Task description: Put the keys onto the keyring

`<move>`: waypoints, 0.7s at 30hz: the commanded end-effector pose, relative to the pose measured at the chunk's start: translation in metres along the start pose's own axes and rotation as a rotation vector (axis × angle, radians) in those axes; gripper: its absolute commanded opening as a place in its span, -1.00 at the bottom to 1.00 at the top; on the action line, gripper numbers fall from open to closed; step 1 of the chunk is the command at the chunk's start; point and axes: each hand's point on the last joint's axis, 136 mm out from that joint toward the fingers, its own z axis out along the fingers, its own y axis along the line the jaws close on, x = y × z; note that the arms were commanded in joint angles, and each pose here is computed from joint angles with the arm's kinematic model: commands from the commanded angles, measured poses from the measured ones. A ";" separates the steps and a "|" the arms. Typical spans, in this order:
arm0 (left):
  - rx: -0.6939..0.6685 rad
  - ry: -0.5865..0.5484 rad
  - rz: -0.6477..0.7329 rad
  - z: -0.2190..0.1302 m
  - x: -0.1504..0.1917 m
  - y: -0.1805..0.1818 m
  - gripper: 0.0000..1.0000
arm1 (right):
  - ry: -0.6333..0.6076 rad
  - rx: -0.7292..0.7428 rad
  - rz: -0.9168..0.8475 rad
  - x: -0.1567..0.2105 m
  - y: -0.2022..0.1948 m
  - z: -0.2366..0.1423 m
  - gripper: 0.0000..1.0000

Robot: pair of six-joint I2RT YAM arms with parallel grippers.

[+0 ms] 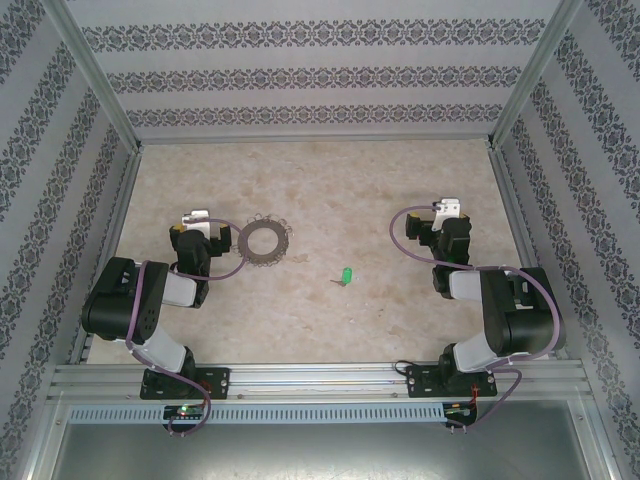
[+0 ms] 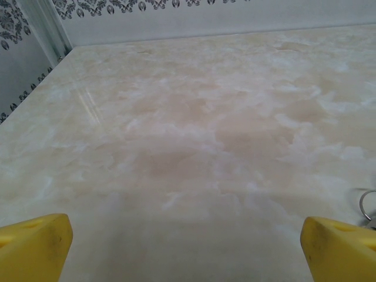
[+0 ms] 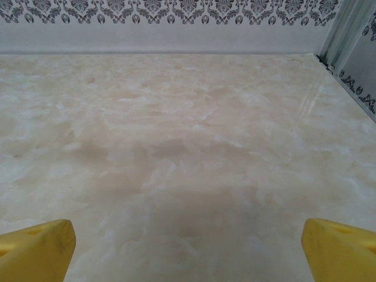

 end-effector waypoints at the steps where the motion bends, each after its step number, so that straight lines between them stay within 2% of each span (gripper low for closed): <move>1: 0.015 -0.064 -0.029 -0.009 -0.021 0.003 1.00 | -0.021 0.030 -0.008 -0.015 0.000 -0.006 0.96; 3: 0.023 -0.055 -0.022 -0.013 -0.027 0.002 1.00 | 0.014 0.044 -0.034 -0.024 0.001 -0.013 0.96; 7: 0.033 -0.027 -0.018 -0.018 -0.035 0.002 1.00 | -0.015 0.053 -0.067 -0.045 0.011 -0.028 0.96; 11: 0.046 0.002 -0.042 -0.024 -0.044 0.000 1.00 | 0.010 0.051 -0.002 -0.064 0.014 -0.048 0.96; 14: 0.080 0.055 -0.113 -0.031 -0.056 -0.005 1.00 | 0.077 0.046 0.103 -0.070 0.016 -0.063 0.96; 16: 0.109 0.111 -0.254 -0.041 -0.068 -0.009 1.00 | 0.130 -0.019 0.131 -0.069 0.030 -0.069 0.96; 18: 0.214 0.197 -0.400 -0.057 -0.079 -0.027 1.00 | 0.181 -0.088 0.123 -0.066 0.051 -0.075 0.96; 21: 0.411 0.326 -0.445 -0.079 -0.086 -0.060 1.00 | 0.254 -0.222 0.095 -0.055 0.094 -0.084 0.96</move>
